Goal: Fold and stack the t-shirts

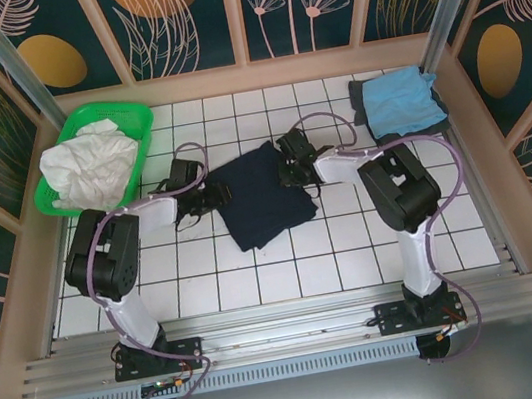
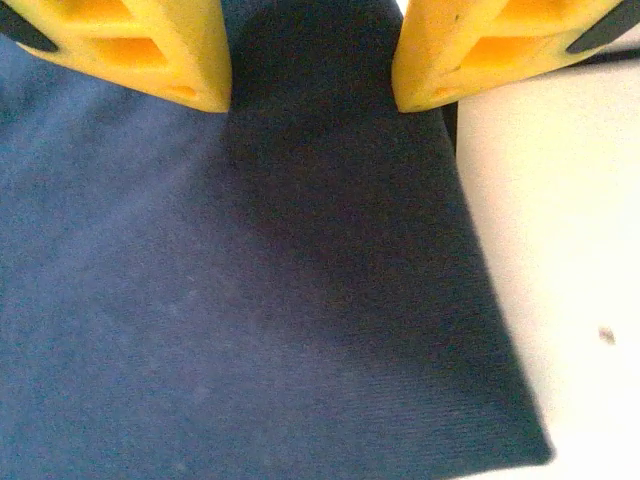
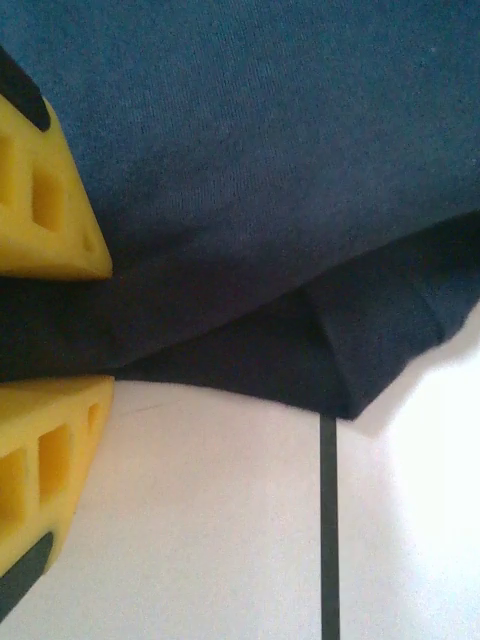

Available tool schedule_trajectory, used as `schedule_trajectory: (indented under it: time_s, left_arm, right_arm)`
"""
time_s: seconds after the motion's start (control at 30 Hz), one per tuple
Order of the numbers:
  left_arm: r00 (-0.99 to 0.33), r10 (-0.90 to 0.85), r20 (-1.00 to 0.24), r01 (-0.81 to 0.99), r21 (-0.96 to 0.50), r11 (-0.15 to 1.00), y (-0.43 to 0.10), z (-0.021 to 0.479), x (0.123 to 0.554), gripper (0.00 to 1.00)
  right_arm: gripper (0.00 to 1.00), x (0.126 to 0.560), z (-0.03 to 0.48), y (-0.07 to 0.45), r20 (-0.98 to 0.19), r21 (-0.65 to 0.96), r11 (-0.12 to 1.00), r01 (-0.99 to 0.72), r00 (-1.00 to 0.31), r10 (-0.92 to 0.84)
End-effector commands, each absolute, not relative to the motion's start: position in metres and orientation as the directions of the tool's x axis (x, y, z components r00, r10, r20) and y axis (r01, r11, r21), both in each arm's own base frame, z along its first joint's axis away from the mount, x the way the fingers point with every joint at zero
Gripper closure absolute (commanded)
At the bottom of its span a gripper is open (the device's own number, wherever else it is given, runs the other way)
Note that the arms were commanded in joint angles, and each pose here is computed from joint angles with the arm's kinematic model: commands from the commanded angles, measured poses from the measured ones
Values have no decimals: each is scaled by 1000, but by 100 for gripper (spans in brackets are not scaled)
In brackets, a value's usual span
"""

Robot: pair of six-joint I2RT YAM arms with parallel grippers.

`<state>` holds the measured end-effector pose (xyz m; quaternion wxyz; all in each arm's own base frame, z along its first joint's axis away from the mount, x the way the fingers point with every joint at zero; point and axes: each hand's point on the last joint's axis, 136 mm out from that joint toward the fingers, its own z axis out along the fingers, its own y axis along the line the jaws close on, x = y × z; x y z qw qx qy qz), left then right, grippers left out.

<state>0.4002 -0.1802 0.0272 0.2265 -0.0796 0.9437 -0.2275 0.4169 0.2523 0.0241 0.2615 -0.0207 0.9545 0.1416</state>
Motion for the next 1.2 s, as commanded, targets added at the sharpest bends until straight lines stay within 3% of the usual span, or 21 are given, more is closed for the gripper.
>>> schedule_trajectory:
  time_s: [0.0,0.13,0.2,0.4,0.63,0.8,1.17]
  left_arm:
    - [-874,-240,-422,-82,-358,930,-166,16,424,52]
    - [-878,-212,-430,-44,-368,929,-178,21,447,52]
    - [-877,-209,-433,-29,-388,921,-184,27,452,52]
    - [-876,-213,-432,-26,-400,916,-181,33,439,51]
    - [-886,-226,-404,-43,-415,909,-176,24,413,51]
    - [-891,-232,-389,-48,-428,902,-176,19,404,52]
    - [-890,-262,-372,-75,-448,891,-165,21,367,55]
  right_arm:
    - [71,370,14,243,-437,317,944,-94,-898,57]
    - [71,307,11,248,-380,382,918,-109,-924,48]
    - [69,295,19,244,-382,381,920,-93,-922,65]
    - [59,317,34,220,-409,412,911,14,-890,199]
    - [51,312,23,259,-340,483,875,14,-918,203]
    - [51,303,14,279,-303,511,859,36,-928,219]
    - [53,344,59,311,-440,434,899,-60,-885,154]
